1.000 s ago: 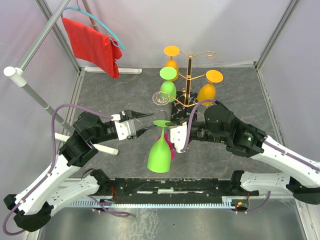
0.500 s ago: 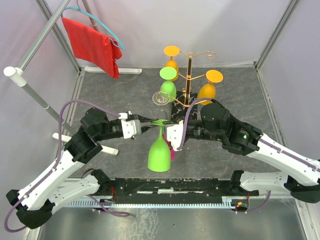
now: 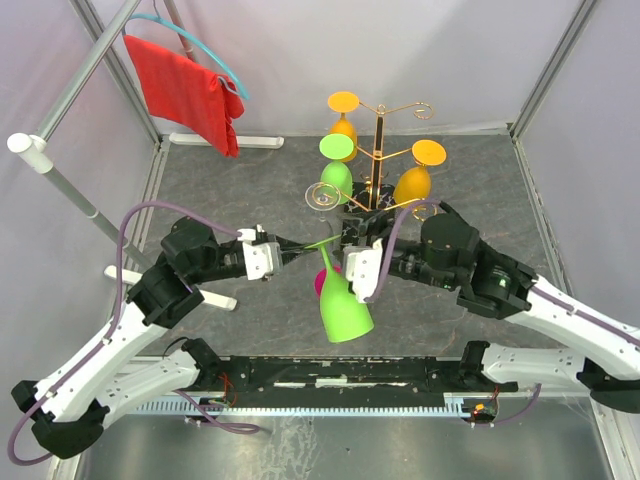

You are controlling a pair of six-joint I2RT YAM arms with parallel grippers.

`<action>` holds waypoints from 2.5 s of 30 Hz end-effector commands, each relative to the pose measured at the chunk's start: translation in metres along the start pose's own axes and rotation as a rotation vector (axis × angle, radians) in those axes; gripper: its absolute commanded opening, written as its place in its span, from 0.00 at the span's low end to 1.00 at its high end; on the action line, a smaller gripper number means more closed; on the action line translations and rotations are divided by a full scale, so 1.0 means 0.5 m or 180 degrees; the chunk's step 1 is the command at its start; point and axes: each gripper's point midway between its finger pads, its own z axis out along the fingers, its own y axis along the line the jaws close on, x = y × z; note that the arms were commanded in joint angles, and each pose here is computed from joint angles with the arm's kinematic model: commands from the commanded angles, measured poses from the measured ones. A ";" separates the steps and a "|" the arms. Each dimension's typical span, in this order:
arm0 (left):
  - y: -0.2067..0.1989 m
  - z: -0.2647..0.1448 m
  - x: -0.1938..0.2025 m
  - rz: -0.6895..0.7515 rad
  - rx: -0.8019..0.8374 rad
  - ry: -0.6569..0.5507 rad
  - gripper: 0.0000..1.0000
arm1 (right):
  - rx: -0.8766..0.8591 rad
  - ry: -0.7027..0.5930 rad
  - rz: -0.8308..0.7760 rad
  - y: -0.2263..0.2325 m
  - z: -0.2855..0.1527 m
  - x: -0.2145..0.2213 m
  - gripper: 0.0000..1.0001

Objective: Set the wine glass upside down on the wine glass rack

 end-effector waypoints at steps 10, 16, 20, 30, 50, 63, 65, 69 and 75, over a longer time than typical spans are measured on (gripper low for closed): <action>0.097 -0.048 -0.081 0.0674 -0.0651 0.0010 0.03 | 0.1403 0.0103 0.1693 -0.170 -0.154 -0.039 0.79; 0.124 -0.059 -0.129 0.0975 -0.0755 -0.0072 0.03 | 0.0948 0.0334 0.2677 -0.138 -0.102 -0.073 0.73; 0.136 -0.056 -0.131 0.1143 -0.0790 -0.0035 0.03 | 0.0417 0.0216 0.3093 -0.092 -0.056 -0.117 0.73; 0.159 -0.047 -0.139 0.1332 -0.0889 -0.0048 0.03 | 0.0058 0.0300 0.3265 -0.049 -0.002 -0.123 0.68; 0.142 -0.049 -0.162 0.1235 -0.0839 -0.0278 0.03 | 0.0461 0.0216 0.2918 -0.065 0.038 -0.071 0.60; 0.134 -0.039 -0.145 0.1171 -0.0768 -0.0258 0.03 | 0.0558 0.0107 0.2760 -0.079 0.043 -0.071 0.44; 0.133 -0.039 -0.144 0.1168 -0.0764 -0.0260 0.03 | 0.0543 0.0126 0.2741 -0.077 0.046 -0.071 0.36; 0.134 -0.041 -0.148 0.1178 -0.0782 -0.0272 0.03 | 0.0509 0.0185 0.2717 -0.072 0.048 -0.066 0.20; 0.140 -0.048 -0.157 0.1195 -0.0858 -0.0306 0.24 | 0.0509 0.0296 0.2691 -0.064 0.048 -0.052 0.01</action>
